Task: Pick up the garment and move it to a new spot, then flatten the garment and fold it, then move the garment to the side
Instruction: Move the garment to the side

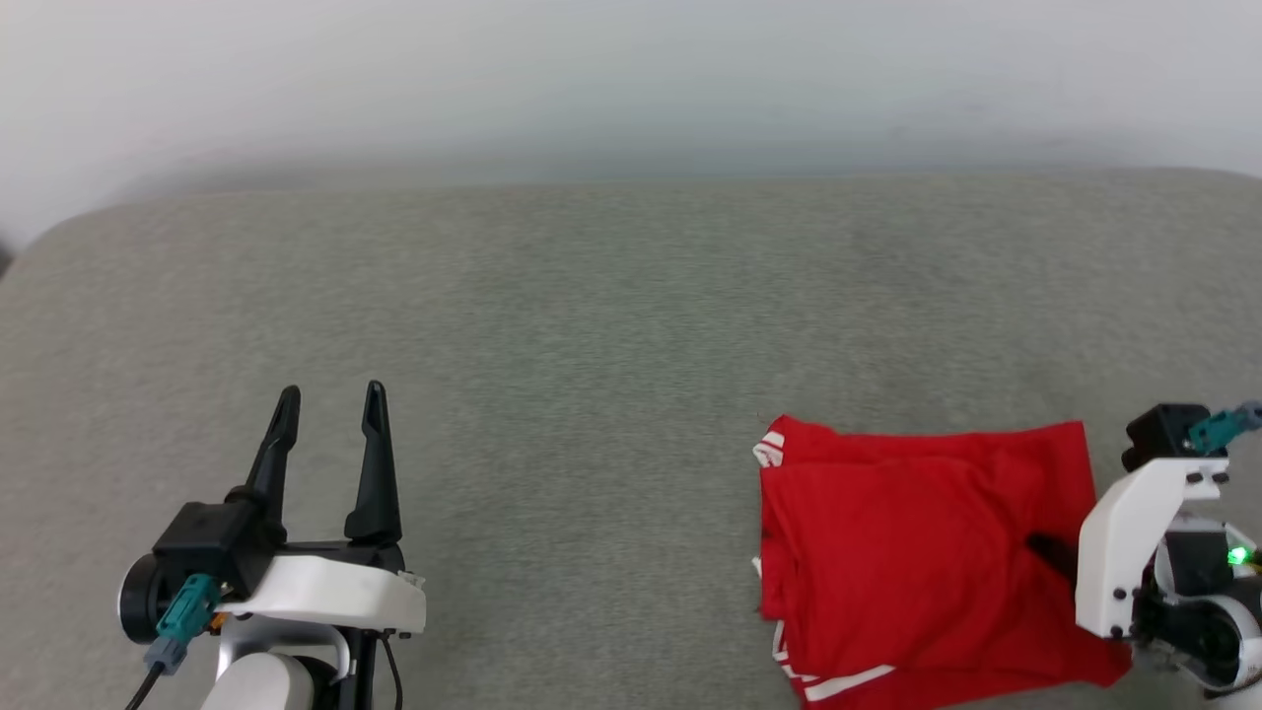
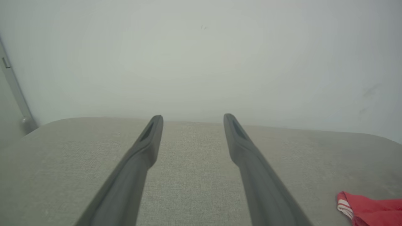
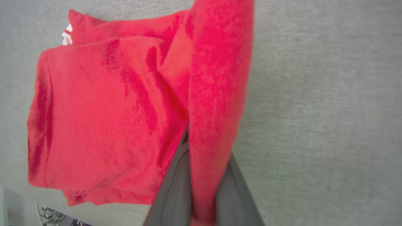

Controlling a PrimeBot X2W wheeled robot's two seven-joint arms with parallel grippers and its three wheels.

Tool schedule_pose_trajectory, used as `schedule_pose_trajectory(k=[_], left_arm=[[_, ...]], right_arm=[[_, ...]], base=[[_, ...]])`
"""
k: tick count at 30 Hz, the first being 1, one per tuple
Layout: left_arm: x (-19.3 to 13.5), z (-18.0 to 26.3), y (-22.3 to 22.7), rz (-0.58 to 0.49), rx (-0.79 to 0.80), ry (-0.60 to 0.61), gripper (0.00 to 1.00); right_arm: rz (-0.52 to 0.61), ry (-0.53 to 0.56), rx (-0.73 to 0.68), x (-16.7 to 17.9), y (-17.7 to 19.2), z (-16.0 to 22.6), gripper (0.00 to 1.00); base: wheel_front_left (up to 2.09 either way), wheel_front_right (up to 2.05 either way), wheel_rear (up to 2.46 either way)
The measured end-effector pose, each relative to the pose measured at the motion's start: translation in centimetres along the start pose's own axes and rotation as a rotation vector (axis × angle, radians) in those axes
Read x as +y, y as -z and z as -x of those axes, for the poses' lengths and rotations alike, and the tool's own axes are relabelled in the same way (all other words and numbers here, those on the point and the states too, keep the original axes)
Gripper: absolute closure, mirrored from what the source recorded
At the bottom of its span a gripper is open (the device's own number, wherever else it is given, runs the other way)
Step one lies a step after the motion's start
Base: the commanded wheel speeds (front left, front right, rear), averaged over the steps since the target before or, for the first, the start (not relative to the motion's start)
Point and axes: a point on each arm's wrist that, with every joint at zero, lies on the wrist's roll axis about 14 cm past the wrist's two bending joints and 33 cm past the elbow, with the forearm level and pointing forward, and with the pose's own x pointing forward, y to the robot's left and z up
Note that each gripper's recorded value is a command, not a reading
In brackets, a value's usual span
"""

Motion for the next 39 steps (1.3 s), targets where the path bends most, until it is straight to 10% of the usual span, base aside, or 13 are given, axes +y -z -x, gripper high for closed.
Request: schedule_pose_trajectory(k=[19, 34, 36, 37, 39], left_arm=[[-13.9, -10.1, 3.1, 0.083, -0.021, 0.408, 0.0], [-15.1, -14.7, 11.8, 0.095, 0.072, 0.482, 0.0], [-14.9, -14.7, 12.7, 0.093, 0.087, 0.479, 0.0], [-14.7, -14.7, 13.1, 0.091, 0.095, 0.477, 0.0], [-14.5, -14.6, 13.5, 0.087, 0.105, 0.473, 0.0]], right_arm=[[-0.129, 0.48, -0.224, -17.1, -3.8, 5.4, 1.0], [-0.111, 0.818, -0.27, -28.0, -6.3, 4.4, 1.0], [-0.1, 0.819, -0.26, -28.0, -5.7, 3.0, 0.58], [-0.101, 0.817, -0.26, -27.9, -5.5, 2.4, 0.13], [-0.089, 0.813, -0.275, -27.7, -5.3, 1.5, 0.0]], base=[[0.0, 0.0, 0.0], [0.0, 0.0, 0.0], [0.0, 0.0, 0.0], [0.0, 0.0, 0.0], [0.0, 0.0, 0.0]])
